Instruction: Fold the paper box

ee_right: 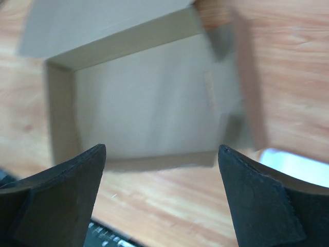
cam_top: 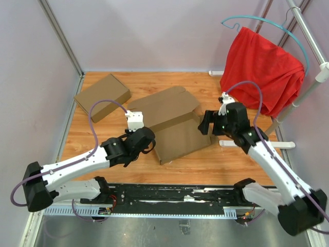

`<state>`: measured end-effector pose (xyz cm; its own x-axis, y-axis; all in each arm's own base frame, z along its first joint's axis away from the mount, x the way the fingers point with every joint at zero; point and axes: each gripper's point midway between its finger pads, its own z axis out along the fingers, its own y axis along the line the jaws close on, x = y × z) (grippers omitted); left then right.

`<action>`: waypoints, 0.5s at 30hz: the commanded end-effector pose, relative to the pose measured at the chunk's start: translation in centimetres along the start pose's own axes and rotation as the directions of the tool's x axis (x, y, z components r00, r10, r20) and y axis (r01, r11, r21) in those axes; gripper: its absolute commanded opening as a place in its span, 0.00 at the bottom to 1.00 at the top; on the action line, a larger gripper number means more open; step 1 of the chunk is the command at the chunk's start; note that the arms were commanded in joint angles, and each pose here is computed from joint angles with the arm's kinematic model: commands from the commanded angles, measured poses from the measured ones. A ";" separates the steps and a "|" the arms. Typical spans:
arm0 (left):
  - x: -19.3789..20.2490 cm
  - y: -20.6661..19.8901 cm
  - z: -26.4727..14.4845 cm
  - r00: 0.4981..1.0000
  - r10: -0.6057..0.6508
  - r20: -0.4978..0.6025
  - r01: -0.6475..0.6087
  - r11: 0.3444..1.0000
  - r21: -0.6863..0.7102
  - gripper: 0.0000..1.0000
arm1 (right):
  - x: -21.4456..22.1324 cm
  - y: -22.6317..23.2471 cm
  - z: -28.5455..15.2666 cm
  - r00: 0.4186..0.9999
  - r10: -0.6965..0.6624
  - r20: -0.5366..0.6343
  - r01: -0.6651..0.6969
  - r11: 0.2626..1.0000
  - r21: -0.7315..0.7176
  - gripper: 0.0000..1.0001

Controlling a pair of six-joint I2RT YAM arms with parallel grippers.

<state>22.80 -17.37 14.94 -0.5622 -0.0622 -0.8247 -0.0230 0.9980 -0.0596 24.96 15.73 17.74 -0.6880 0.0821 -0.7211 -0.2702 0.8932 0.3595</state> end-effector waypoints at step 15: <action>2.1 -7.0 2.1 0.992 0.117 -0.044 -0.101 0.959 0.263 0.23 | 0.3 -9.5 10.0 0.932 -0.113 -0.344 0.193 0.959 0.206 0.65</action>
<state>23.07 -23.00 12.16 -0.6200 0.0477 -0.7832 0.1951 0.9762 -0.0950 32.64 13.03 7.87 -0.8519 -0.1475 -0.5025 -0.2630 0.9503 0.1668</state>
